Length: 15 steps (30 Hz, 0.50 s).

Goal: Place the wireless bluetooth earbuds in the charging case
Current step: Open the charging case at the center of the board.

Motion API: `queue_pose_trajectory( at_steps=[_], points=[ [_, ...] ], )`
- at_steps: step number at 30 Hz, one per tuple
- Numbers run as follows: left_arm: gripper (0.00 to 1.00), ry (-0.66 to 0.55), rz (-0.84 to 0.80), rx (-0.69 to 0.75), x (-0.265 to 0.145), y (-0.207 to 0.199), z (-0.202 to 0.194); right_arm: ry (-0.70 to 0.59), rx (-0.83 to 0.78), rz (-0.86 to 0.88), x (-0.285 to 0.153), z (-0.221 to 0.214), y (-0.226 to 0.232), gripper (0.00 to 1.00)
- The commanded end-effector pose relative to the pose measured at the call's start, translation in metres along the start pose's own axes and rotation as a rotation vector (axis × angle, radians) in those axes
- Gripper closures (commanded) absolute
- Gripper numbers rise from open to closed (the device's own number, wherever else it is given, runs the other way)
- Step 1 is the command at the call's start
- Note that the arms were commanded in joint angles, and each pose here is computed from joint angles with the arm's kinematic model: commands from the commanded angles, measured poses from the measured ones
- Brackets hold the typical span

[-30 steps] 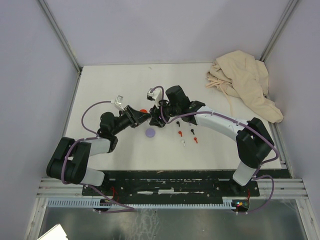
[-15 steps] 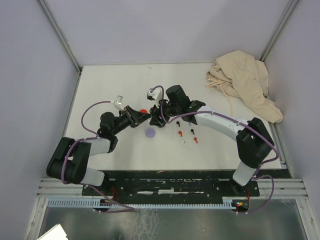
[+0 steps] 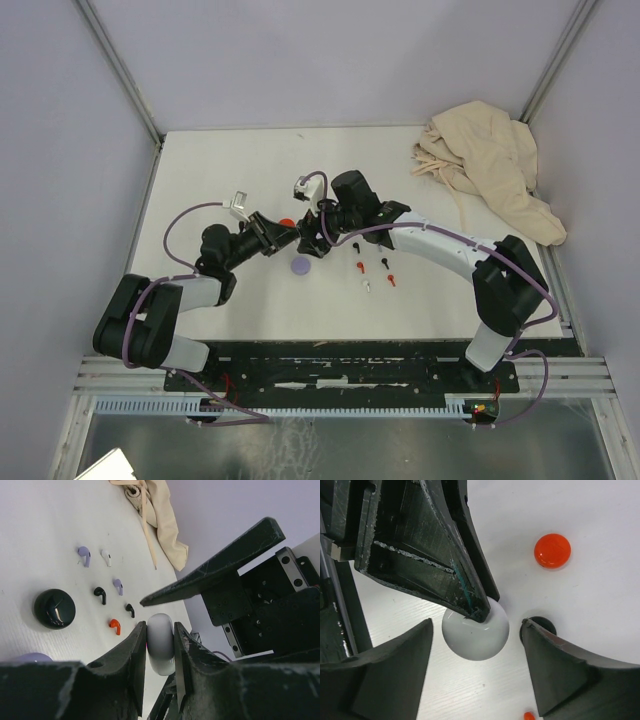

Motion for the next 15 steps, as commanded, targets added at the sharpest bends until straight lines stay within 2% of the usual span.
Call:
queue_pose_trajectory(
  at_steps=[1,3,7,11,15],
  points=[
    [0.97,-0.010,-0.036,0.080,0.001,-0.011,0.003,-0.103,-0.026,-0.053,-0.013,0.035,-0.006,0.14],
    [0.97,-0.020,-0.024,0.086,0.002,-0.010,0.005,-0.133,-0.019,-0.078,-0.022,0.042,-0.007,0.06],
    [0.97,-0.050,0.005,0.091,0.003,-0.007,0.011,-0.172,0.010,-0.166,-0.045,0.052,-0.014,0.00],
    [0.97,-0.095,0.034,0.081,0.003,-0.003,0.017,-0.168,0.115,-0.365,-0.071,0.052,-0.037,0.00],
    [0.97,-0.144,0.028,0.057,0.001,-0.003,0.022,-0.156,0.235,-0.420,-0.068,0.046,-0.045,0.01]
  ],
)
Point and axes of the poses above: each gripper's point midway between its finger pads, its own x axis out along the fingers, its own y axis along the line the jaws close on, z = x × y, the point moved 2 cm from there along -x, back along the fingers, and after that the axes turned 2 degrees about -x, right-handed, at the moved point
